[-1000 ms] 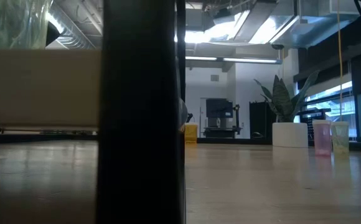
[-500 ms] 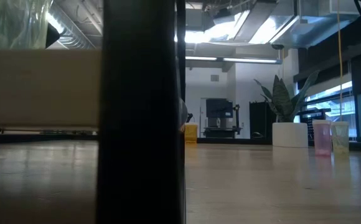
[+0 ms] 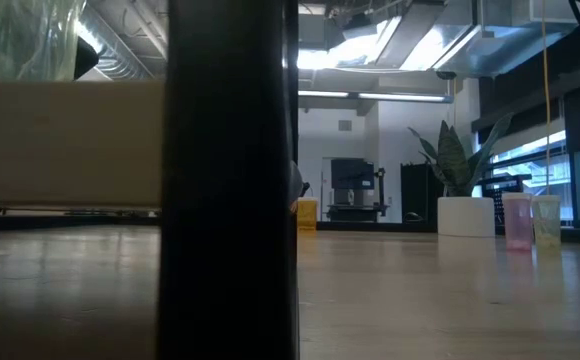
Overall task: Pick and place medicine bottles onto shelf by color
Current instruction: Put the top blue pill bottle on the shelf aligned with the other blue pill bottle
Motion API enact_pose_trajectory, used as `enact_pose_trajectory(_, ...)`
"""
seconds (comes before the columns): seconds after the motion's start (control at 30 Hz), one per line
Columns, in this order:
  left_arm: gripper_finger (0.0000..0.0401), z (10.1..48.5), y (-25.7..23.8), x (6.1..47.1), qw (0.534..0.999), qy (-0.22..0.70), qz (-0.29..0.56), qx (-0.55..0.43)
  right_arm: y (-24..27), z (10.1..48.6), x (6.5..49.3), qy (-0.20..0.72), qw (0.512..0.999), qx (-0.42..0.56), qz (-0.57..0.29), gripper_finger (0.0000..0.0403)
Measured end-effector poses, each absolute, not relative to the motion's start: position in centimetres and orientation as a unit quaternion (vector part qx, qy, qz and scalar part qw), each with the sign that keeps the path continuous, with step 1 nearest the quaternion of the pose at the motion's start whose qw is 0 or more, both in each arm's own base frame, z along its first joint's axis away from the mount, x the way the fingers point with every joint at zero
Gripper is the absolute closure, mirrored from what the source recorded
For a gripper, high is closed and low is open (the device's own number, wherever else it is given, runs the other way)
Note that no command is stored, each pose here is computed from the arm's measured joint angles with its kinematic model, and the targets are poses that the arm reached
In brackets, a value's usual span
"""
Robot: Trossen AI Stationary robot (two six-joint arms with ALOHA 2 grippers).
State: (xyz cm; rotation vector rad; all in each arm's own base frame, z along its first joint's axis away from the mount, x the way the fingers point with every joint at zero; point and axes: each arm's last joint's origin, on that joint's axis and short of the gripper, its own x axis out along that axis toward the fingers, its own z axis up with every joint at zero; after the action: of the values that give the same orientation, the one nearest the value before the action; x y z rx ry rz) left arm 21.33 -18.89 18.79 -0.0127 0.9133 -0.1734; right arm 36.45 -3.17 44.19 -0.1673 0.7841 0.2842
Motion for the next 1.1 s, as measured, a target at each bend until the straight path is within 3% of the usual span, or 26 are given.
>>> enact_pose_trajectory(1.1, 0.0304, 19.43, -19.16, 21.51, 0.889, 0.448, -0.091, -0.006, -3.17, 44.23, 36.48, 0.378, 0.912, -0.082, 0.138, 0.0205)
